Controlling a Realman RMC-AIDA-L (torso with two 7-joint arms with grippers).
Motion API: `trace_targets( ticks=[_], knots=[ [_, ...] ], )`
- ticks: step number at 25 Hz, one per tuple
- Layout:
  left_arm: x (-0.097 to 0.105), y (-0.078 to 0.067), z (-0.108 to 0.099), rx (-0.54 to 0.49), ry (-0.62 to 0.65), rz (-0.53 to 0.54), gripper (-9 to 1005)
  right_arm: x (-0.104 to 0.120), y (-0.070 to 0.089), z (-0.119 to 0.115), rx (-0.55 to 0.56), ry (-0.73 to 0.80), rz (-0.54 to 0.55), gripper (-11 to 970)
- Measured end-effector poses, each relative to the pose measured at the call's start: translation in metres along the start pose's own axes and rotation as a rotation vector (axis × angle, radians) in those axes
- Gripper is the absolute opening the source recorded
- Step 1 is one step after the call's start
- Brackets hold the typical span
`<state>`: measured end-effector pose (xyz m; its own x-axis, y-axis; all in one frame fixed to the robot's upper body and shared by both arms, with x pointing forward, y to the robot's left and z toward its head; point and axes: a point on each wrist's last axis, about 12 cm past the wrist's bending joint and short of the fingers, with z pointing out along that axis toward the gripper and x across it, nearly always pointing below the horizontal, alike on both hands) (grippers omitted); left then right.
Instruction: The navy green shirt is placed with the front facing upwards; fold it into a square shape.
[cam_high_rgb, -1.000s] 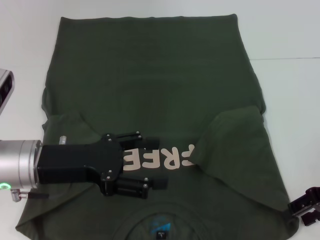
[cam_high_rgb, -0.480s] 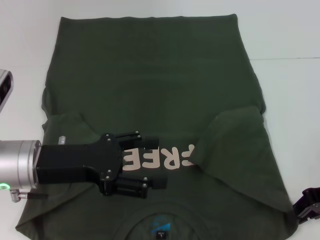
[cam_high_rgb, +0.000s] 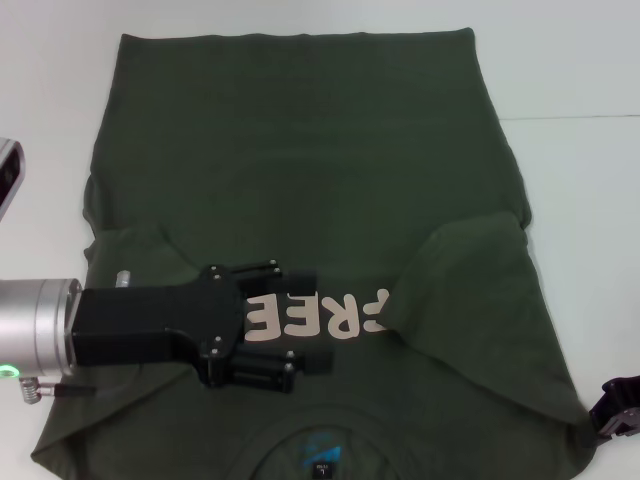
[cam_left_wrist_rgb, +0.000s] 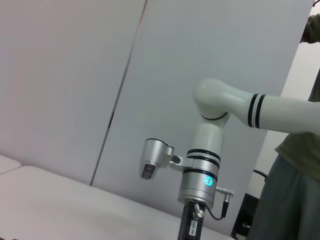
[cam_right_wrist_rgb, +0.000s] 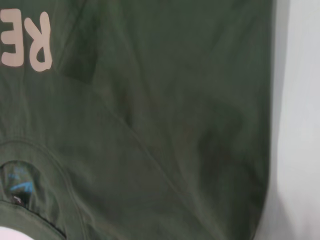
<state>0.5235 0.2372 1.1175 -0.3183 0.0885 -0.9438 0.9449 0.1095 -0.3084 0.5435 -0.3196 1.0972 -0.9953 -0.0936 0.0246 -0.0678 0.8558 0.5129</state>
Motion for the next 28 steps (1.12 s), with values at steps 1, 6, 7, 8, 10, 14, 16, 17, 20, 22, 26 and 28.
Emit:
trace_targets(
  ticks=[1,6,7,8,10,14,16,17,20,22,26,28],
  knots=[
    [0.0,0.0,0.0,-0.002,-0.005,-0.008,914,0.0,0.0,0.0,-0.003,-0.003,-0.011,32],
    [-0.006,0.003,-0.01,-0.045,-0.032,-0.124,911,0.0,0.002,-0.001,-0.055,-0.036,-0.071,31],
    [-0.008,0.004,-0.013,-0.06,-0.035,-0.159,911,0.0,0.003,-0.001,-0.069,-0.044,-0.085,31],
    [-0.011,0.005,-0.019,-0.085,-0.04,-0.212,910,0.0,0.004,-0.002,-0.082,-0.051,-0.098,32],
    [-0.013,0.006,-0.029,-0.124,-0.049,-0.303,909,0.0,0.004,-0.002,-0.103,-0.065,-0.126,32],
    [-0.016,0.006,-0.051,-0.193,-0.096,-0.506,907,0.001,0.002,-0.001,-0.124,-0.1,-0.174,32],
    [-0.016,0.003,-0.061,-0.216,-0.081,-0.573,905,0.001,0.003,0.0,-0.139,-0.119,-0.19,32],
    [-0.016,0.002,-0.065,-0.237,-0.069,-0.611,905,0.001,0.003,0.001,-0.148,-0.127,-0.199,32],
    [-0.016,-0.001,-0.083,-0.376,0.004,-0.778,903,0.001,0.004,0.001,-0.17,-0.15,-0.213,31],
    [-0.015,-0.002,-0.095,-0.462,0.051,-0.878,902,0.0,0.004,0.001,-0.176,-0.162,-0.22,31],
    [-0.011,-0.007,-0.111,-0.549,0.1,-1.028,901,0.0,0.004,0.001,-0.181,-0.17,-0.238,31],
    [-0.01,-0.008,-0.116,-0.579,0.113,-1.076,893,0.001,0.005,0.002,-0.184,-0.169,-0.241,31]
  ],
)
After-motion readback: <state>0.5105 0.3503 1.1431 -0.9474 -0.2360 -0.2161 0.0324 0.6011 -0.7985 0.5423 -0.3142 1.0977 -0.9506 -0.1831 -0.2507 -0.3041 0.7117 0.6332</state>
